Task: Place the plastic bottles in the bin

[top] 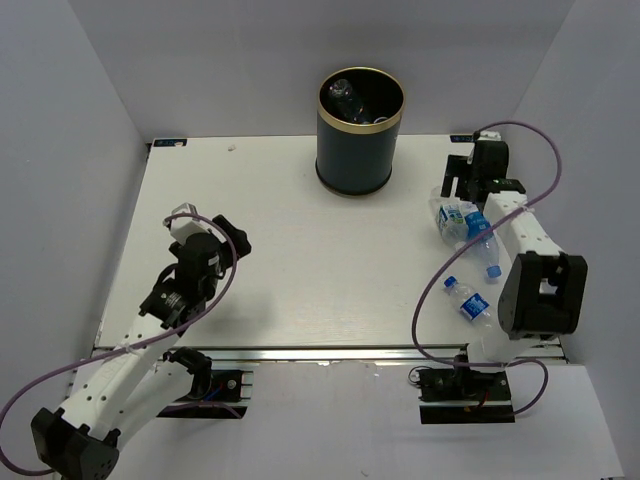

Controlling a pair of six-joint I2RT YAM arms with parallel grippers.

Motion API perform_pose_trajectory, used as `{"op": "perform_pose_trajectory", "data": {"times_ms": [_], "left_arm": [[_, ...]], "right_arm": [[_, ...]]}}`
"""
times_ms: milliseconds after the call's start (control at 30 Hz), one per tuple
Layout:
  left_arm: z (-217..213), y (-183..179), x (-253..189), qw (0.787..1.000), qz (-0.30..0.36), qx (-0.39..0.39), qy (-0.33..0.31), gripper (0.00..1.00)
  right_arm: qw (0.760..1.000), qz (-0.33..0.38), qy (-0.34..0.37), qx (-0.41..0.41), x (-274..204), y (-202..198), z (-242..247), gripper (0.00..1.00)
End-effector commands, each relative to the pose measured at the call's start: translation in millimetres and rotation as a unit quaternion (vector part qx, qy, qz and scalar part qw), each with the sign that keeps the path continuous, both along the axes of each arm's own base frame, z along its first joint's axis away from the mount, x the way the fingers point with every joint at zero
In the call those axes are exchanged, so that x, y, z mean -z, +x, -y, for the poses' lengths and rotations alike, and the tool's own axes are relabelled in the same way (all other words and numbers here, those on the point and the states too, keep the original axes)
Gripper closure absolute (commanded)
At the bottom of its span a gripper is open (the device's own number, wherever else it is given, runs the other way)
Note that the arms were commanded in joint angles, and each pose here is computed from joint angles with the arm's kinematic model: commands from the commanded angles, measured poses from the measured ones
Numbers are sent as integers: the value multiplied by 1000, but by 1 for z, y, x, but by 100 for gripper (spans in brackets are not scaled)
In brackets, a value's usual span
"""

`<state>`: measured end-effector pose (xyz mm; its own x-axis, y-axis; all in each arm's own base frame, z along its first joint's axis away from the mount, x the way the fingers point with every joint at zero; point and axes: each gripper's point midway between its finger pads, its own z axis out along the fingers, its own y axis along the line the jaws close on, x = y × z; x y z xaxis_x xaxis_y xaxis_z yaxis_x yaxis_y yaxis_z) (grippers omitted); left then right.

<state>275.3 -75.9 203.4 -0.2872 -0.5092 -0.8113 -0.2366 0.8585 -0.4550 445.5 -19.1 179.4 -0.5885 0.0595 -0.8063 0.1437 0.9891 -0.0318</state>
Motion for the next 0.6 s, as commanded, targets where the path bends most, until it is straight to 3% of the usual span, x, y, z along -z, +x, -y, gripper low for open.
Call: {"op": "perform_pose_trajectory", "data": {"times_ms": [0, 200, 567], "left_arm": [[3, 0, -6, 1000, -9, 11, 1, 2], [6, 3, -2, 1000, -11, 13, 2, 2], [4, 5, 2, 1000, -18, 4, 5, 2]], "right_arm": [[999, -33, -14, -20, 17, 3, 8, 11], [988, -77, -30, -131, 46, 25, -8, 11], [976, -117, 13, -184, 87, 39, -30, 11]]}}
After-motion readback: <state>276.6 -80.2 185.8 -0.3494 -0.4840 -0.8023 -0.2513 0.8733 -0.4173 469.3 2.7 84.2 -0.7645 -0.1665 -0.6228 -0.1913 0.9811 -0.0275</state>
